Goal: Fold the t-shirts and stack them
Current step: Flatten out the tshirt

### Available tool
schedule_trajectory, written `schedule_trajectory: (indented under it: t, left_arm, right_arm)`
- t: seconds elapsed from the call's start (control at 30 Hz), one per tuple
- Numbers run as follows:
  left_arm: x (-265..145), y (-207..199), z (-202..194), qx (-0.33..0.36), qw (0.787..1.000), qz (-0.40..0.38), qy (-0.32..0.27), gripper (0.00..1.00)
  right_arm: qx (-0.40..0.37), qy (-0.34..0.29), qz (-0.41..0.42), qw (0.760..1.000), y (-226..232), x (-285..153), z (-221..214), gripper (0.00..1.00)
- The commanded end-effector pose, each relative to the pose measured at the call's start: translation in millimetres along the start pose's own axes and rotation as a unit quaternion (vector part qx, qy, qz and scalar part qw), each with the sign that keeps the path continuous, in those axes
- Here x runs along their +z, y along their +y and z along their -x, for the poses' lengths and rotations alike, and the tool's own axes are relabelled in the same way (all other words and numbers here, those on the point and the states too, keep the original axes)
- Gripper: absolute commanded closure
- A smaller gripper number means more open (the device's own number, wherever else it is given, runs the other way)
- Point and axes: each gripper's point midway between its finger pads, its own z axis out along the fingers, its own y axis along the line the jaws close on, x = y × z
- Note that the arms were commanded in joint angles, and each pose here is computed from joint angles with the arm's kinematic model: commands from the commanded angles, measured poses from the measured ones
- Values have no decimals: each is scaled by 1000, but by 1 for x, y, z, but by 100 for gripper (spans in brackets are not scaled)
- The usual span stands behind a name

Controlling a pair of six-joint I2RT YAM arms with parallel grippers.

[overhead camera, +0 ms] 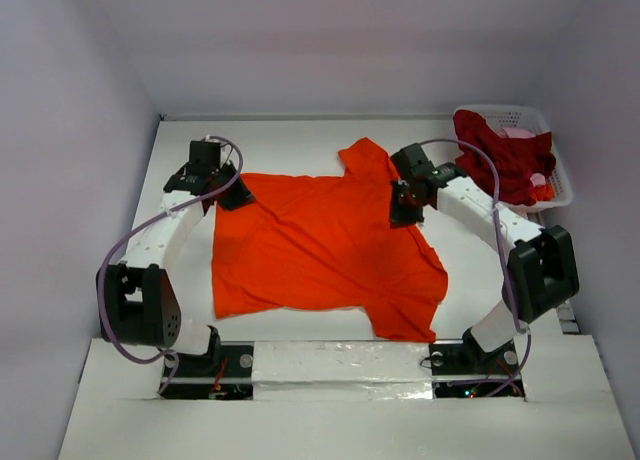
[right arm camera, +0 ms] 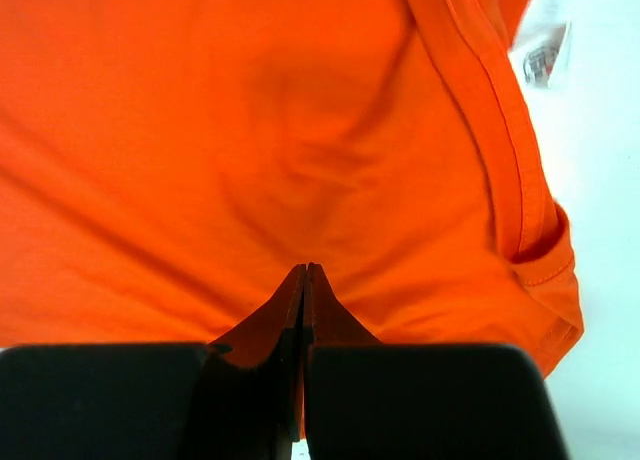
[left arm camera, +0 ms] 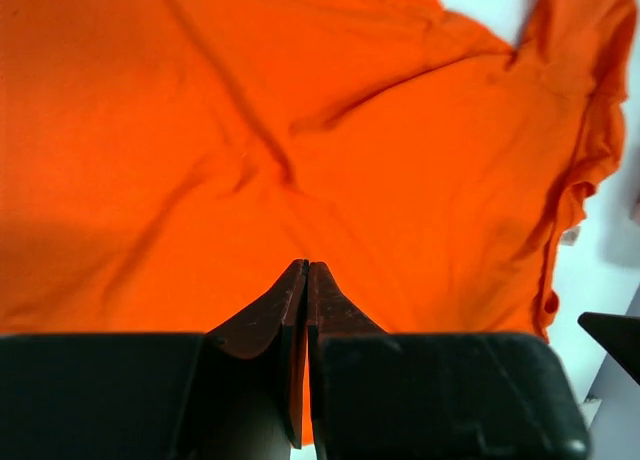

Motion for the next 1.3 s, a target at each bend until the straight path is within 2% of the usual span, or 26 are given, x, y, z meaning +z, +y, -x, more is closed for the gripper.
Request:
schedule_trajectory:
  t: [0.0, 0.13, 0.27, 0.47, 0.53, 0.57, 0.67, 0.9, 1.27]
  left_arm:
    - [-7, 13, -18, 2, 999, 37, 24, 100]
    - [3, 26, -47, 1, 995, 68, 71, 100]
    - [13, 41, -94, 5, 983, 93, 159, 100]
    - [13, 49, -129, -3, 977, 90, 194, 100]
    - [17, 47, -131, -5, 977, 79, 198, 100]
    - [24, 34, -126, 0, 982, 50, 183, 100]
    - [34, 15, -128, 11, 987, 32, 159, 100]
    - [63, 32, -174, 44, 974, 100, 200, 100]
    - [51, 58, -214, 33, 966, 122, 224, 100]
  right_arm:
    - [11, 1, 13, 1000, 2, 8, -6, 100]
    - [9, 23, 6, 1000, -1, 16, -21, 100]
    - [9, 69, 24, 997, 1, 26, -50, 100]
    - [4, 109, 40, 993, 0, 28, -86, 100]
    - [1, 101, 40, 994, 3, 28, -86, 100]
    - [-3, 101, 40, 994, 5, 29, -90, 100]
    - [5, 88, 44, 995, 12, 41, -89, 100]
    - [8, 109, 36, 993, 17, 67, -121, 100]
    - [6, 131, 48, 990, 23, 63, -152, 100]
